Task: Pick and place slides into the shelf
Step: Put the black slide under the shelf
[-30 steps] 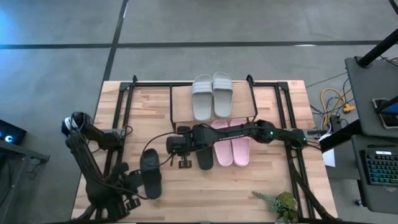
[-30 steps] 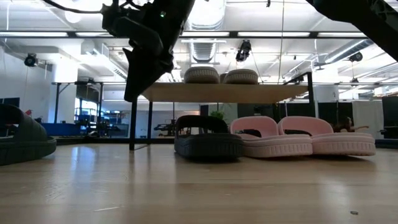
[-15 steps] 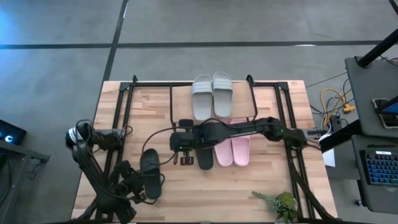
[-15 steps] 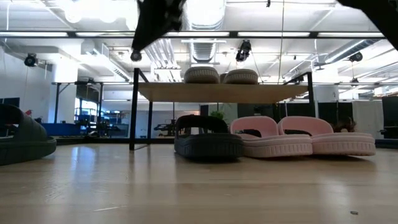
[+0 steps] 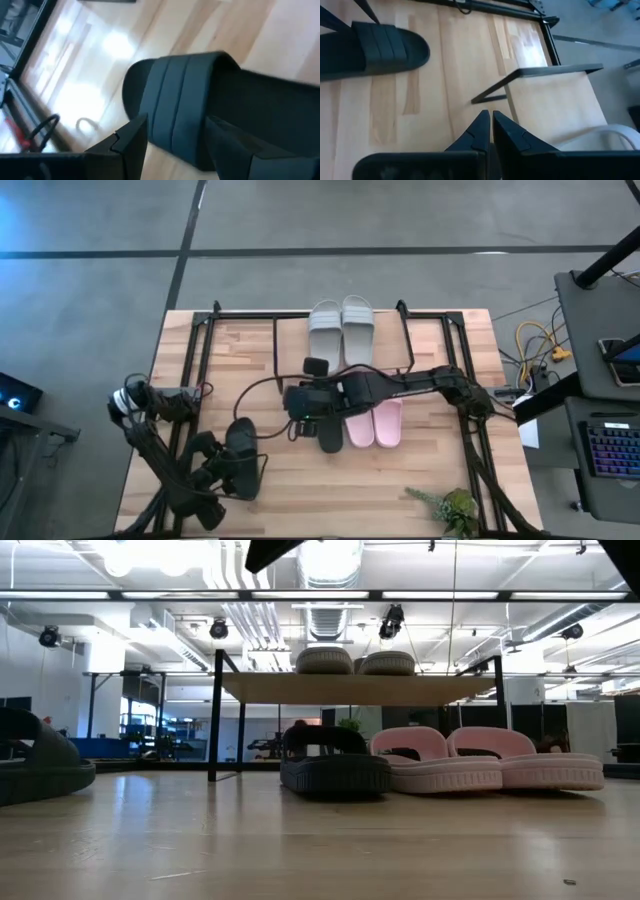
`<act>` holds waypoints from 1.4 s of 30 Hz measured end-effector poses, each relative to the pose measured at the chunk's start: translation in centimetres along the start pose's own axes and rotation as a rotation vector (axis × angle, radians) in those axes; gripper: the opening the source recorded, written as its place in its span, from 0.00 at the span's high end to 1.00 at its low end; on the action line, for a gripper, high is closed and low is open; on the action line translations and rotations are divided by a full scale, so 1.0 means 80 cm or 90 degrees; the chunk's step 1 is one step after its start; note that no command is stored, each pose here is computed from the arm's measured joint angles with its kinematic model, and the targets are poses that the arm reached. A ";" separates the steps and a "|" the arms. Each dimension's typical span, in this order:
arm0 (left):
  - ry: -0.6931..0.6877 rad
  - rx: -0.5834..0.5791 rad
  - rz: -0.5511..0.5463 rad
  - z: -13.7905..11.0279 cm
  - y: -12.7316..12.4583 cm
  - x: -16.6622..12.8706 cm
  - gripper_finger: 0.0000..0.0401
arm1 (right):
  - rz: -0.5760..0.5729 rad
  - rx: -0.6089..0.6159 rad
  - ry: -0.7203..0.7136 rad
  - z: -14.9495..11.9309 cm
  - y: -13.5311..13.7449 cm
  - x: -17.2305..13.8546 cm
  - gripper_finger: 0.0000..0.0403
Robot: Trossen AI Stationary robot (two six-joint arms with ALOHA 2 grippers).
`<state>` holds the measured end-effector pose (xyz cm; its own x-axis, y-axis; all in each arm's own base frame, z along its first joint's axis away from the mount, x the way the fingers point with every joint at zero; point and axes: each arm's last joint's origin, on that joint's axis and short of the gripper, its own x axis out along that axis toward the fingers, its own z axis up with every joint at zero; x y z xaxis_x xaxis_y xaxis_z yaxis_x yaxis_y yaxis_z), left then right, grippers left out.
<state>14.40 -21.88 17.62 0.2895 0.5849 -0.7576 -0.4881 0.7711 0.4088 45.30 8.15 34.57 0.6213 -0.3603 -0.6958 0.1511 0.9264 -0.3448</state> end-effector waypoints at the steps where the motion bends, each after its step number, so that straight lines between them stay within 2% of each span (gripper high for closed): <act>1: -0.006 -0.006 -0.003 -0.001 -0.001 0.006 0.56 | 0.000 -0.003 0.005 -0.001 0.000 0.000 0.97; 5: -0.010 -0.024 -0.045 -0.002 -0.011 0.029 0.56 | -0.002 0.000 0.037 -0.008 0.000 -0.001 0.97; 9: -0.009 -0.029 -0.035 0.005 -0.010 0.038 0.61 | -0.007 0.011 0.072 -0.015 -0.001 -0.001 0.97; 12: -0.044 -0.013 -0.009 0.015 -0.006 0.045 0.72 | -0.010 0.018 0.088 -0.018 -0.001 -0.002 0.97; 16: -0.072 0.018 -0.002 0.033 -0.008 0.057 0.91 | -0.023 0.029 0.094 -0.020 0.000 -0.003 0.97; 18: -0.088 0.020 -0.002 0.044 -0.009 0.064 0.97 | -0.039 0.032 0.095 -0.021 0.000 -0.004 0.97; 27: -0.176 0.006 0.013 0.089 -0.014 0.094 0.98 | -0.049 0.041 0.099 -0.023 0.002 -0.006 0.97; 36: -0.246 0.047 -0.058 0.118 -0.033 0.118 0.99 | -0.056 0.029 0.137 -0.031 0.001 -0.008 0.97; 42: -0.229 0.015 -0.011 0.148 -0.015 0.146 0.99 | -0.074 0.022 0.167 -0.038 0.002 -0.012 0.97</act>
<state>28.13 -13.00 14.32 0.5716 0.6192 -0.5383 -0.4621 0.7851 0.4124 42.36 8.31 33.28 0.3783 -0.4761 -0.7939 0.2392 0.8788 -0.4130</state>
